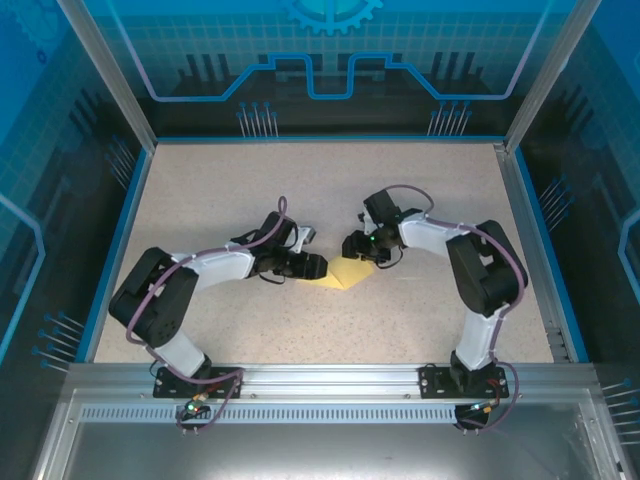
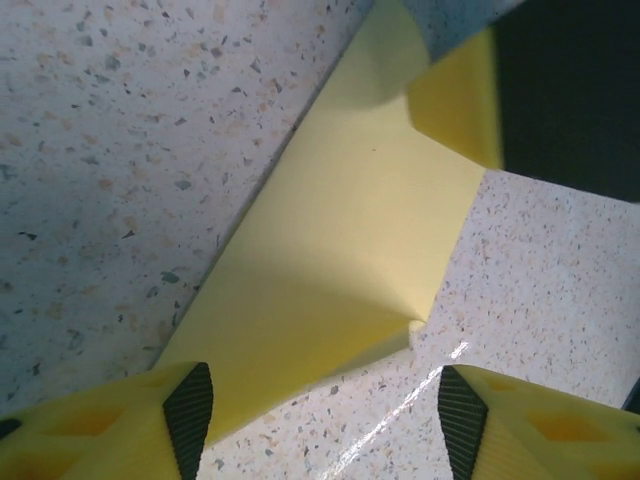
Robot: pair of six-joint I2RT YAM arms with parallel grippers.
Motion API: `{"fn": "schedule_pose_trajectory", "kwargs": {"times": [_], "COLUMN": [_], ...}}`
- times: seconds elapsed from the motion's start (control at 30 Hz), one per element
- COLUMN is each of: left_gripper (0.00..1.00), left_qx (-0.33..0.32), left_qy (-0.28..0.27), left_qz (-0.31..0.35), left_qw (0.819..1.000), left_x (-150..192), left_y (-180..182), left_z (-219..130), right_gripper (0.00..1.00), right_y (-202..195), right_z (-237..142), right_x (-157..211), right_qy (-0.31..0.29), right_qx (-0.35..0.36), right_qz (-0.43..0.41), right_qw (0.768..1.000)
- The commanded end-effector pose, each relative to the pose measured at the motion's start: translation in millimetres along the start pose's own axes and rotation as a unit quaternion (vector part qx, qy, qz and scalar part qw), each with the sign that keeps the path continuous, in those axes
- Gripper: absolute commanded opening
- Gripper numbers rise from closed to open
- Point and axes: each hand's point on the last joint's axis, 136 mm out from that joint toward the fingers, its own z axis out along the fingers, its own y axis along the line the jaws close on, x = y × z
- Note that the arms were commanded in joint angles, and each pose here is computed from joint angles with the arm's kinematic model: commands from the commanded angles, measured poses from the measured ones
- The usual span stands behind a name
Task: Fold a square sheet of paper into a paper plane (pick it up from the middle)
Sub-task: Rotate the paper at the center of the table, then fourth fold the wing at the center of the table.
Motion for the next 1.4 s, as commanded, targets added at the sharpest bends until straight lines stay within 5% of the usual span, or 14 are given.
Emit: {"fn": "schedule_pose_trajectory", "kwargs": {"times": [0.0, 0.17, 0.47, 0.63, 0.97, 1.37], "left_gripper": [0.68, 0.76, 0.76, 0.74, 0.54, 0.09], "left_qx": [-0.012, -0.053, -0.049, -0.042, 0.006, 0.079], "left_qy": [-0.025, -0.061, -0.072, -0.058, -0.019, -0.033], "left_qz": [-0.007, -0.027, -0.016, 0.009, 0.069, 0.079], "left_qw": [1.000, 0.996, 0.996, 0.997, 0.997, 0.993], "left_x": [-5.9, -18.8, -10.2, -2.2, -5.8, -15.5], "left_y": [0.6, 9.9, 2.5, -6.4, -17.4, -38.5], "left_z": [-9.7, -19.6, -30.3, -28.5, -0.2, -9.4], "right_gripper": [0.54, 0.55, 0.53, 0.54, 0.72, 0.75], "right_y": [-3.4, 21.4, 47.1, 70.4, 48.7, 28.7], "right_z": [9.8, 9.2, 45.2, 17.0, -55.3, -51.7], "right_x": [5.0, -8.5, -9.3, -33.9, -20.7, 32.8], "right_qy": [0.047, 0.045, 0.091, 0.038, -0.069, -0.075], "right_qx": [0.014, -0.034, -0.074, -0.100, -0.157, -0.201], "right_qz": [-0.070, -0.130, -0.156, -0.147, -0.033, 0.035], "right_qw": [0.996, 0.990, 0.981, 0.983, 0.985, 0.976]}}
